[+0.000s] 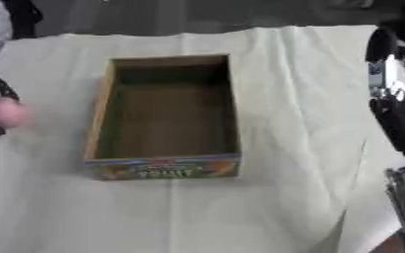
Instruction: Pick up objects on the table and place them in the box.
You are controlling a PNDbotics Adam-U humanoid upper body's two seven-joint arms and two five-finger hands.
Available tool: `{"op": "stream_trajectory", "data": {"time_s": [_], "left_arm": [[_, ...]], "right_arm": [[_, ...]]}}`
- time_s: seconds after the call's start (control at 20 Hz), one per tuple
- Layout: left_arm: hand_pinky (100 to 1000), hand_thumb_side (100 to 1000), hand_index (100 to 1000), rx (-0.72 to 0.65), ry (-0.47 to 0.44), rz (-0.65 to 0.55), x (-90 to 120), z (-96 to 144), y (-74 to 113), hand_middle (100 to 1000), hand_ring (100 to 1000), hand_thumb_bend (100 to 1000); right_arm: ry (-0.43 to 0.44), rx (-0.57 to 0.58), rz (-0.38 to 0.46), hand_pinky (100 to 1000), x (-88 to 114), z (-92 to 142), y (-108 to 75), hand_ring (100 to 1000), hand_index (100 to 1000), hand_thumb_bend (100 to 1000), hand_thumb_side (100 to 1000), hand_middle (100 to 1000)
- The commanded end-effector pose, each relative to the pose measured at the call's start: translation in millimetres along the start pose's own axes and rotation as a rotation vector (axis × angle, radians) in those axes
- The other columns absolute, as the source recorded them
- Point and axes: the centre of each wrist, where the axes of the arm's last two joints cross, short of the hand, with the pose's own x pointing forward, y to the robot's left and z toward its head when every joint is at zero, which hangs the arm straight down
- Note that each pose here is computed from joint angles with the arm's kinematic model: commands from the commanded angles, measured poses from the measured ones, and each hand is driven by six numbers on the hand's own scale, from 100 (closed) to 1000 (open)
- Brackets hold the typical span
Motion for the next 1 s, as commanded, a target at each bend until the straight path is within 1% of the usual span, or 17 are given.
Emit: {"op": "stream_trajectory", "data": {"time_s": [0.05, 0.2, 0.35, 0.45, 0.55, 0.6, 0.7, 0.85, 1.0], "left_arm": [[742, 332, 814, 0.074, 0.032, 0.001, -9.4, 8.8, 12.8, 651, 731, 275], [727, 317, 800, 0.113, 0.044, -0.005, -7.9, 8.0, 13.4, 634, 716, 266], [723, 269, 792, 0.124, 0.06, -0.027, -6.7, 6.6, 12.4, 627, 709, 240], [723, 224, 793, 0.116, 0.062, -0.04, -6.4, 5.5, 11.3, 627, 711, 242], [720, 124, 786, 0.106, 0.062, -0.052, -6.2, 4.8, 11.2, 631, 710, 195], [719, 100, 784, 0.102, 0.062, -0.057, -6.0, 4.6, 11.2, 636, 710, 172], [717, 100, 775, 0.096, 0.063, -0.062, -6.1, 4.3, 11.2, 650, 709, 107], [713, 100, 754, 0.103, 0.063, -0.054, -6.0, 4.0, 11.8, 655, 700, 100], [706, 120, 730, 0.126, 0.064, -0.036, -5.8, 4.2, 13.5, 651, 691, 100]], "right_arm": [[-0.034, -0.003, 0.006, 694, 6.1, -5.9, -5.1, 771, 832, 295, 685, 662], [-0.034, -0.004, 0.006, 694, 6.1, -5.9, -5.2, 771, 832, 296, 685, 662], [-0.036, -0.005, 0.006, 694, 6.2, -6.1, -5.3, 771, 832, 296, 685, 662], [-0.036, -0.007, 0.006, 694, 6.2, -6.2, -5.4, 771, 832, 296, 685, 661], [-0.037, -0.008, 0.005, 694, 6.2, -6.3, -5.3, 771, 832, 295, 685, 661], [-0.037, -0.008, 0.004, 694, 6.3, -6.3, -5.3, 771, 832, 295, 684, 661], [-0.037, -0.008, 0.003, 694, 6.3, -6.3, -5.2, 771, 832, 295, 684, 660], [-0.036, -0.009, 0.003, 695, 6.2, -6.2, -5.2, 771, 832, 294, 684, 660], [-0.035, -0.009, 0.001, 695, 6.2, -5.9, -5.0, 771, 832, 293, 684, 660]]}}
